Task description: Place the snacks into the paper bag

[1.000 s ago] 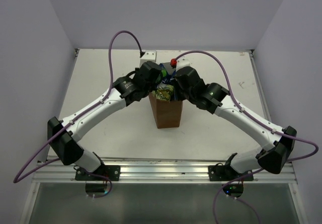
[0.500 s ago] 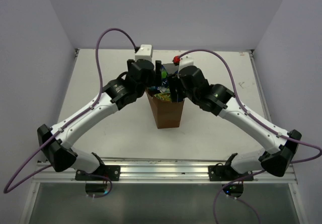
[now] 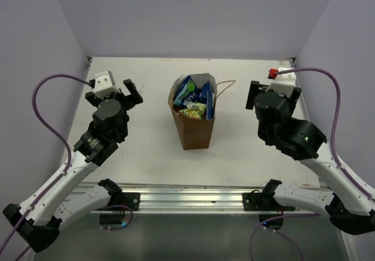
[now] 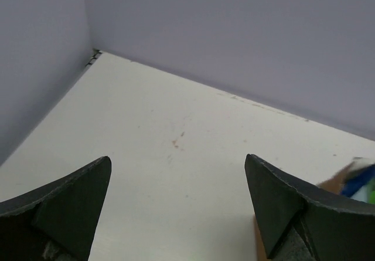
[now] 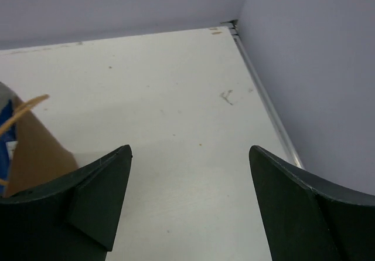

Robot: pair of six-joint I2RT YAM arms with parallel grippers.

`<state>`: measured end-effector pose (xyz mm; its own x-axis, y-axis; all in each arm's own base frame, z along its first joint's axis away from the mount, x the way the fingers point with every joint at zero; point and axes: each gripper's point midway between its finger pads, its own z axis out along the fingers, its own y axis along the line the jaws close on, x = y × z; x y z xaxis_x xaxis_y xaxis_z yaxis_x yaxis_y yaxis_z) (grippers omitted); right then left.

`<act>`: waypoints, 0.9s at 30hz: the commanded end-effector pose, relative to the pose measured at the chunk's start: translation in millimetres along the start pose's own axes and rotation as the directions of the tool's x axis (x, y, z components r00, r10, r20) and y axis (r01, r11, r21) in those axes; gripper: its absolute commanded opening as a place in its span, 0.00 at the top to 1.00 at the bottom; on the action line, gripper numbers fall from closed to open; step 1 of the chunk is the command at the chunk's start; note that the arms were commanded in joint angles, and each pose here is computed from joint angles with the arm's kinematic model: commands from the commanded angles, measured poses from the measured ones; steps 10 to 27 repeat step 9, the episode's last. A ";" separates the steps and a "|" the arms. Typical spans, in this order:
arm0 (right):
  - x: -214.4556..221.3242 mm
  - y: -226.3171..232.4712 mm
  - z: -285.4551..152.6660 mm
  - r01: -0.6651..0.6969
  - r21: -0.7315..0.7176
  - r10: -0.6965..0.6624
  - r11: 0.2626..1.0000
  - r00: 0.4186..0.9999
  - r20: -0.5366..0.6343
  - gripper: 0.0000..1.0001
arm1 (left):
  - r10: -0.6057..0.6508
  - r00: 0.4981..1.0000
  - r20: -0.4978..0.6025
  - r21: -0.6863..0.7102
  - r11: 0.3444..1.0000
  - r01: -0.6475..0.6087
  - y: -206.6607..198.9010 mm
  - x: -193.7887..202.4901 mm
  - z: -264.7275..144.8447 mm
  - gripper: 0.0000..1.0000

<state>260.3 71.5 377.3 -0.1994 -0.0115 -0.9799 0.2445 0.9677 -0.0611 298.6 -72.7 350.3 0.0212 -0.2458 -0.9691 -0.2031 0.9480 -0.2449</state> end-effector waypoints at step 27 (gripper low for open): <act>28.7 -66.5 -10.4 0.023 0.243 -0.031 0.970 0.999 0.028 0.17 | -0.008 0.998 -0.055 -0.120 0.993 0.001 60.8 29.9 44.7 0.00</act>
